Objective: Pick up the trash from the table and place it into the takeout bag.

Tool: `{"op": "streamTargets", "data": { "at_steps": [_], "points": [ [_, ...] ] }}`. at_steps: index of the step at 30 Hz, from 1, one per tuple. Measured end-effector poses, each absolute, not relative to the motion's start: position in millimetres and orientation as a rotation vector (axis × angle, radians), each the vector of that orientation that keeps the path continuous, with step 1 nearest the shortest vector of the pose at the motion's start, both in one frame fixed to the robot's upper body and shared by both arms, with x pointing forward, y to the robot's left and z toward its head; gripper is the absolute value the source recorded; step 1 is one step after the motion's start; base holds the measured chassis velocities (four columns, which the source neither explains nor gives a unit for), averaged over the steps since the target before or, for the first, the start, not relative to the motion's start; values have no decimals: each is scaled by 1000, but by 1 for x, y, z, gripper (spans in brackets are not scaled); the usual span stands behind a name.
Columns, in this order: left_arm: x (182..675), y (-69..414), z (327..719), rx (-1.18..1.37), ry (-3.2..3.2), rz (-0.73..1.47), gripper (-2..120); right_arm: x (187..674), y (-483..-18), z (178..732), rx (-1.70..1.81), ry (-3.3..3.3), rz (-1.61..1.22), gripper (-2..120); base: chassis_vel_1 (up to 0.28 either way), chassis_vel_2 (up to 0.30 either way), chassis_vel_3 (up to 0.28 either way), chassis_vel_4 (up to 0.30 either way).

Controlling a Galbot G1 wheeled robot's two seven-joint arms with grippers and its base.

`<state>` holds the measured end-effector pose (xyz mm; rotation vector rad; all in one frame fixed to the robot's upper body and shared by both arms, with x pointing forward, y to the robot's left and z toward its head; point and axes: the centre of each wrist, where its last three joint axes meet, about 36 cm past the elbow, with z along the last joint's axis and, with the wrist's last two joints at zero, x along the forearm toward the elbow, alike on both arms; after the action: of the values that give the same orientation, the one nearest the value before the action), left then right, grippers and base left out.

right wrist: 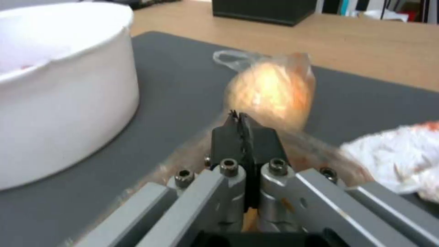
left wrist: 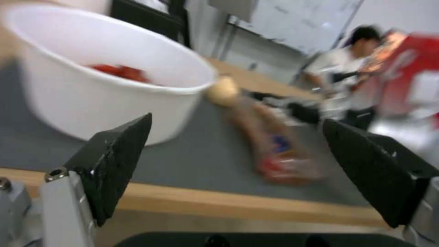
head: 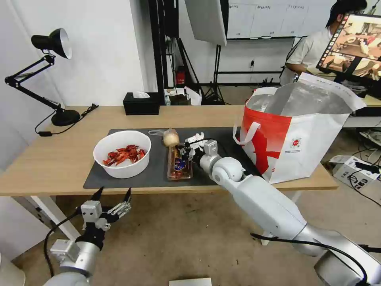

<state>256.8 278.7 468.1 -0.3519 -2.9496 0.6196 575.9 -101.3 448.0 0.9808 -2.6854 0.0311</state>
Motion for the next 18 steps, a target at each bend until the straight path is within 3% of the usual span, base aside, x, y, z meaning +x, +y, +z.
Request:
{"op": "streamTargets", "data": {
  "at_steps": [7,18],
  "points": [
    [278,277,497,-558,-2787,869,100,578,-93,448,1003,-2676,44,0,0,0,0,0],
    [317,276,492,-666,-2530,1057,100,577,-92,443,1007,-2662,54,0,0,0,0,0]
  ]
}}
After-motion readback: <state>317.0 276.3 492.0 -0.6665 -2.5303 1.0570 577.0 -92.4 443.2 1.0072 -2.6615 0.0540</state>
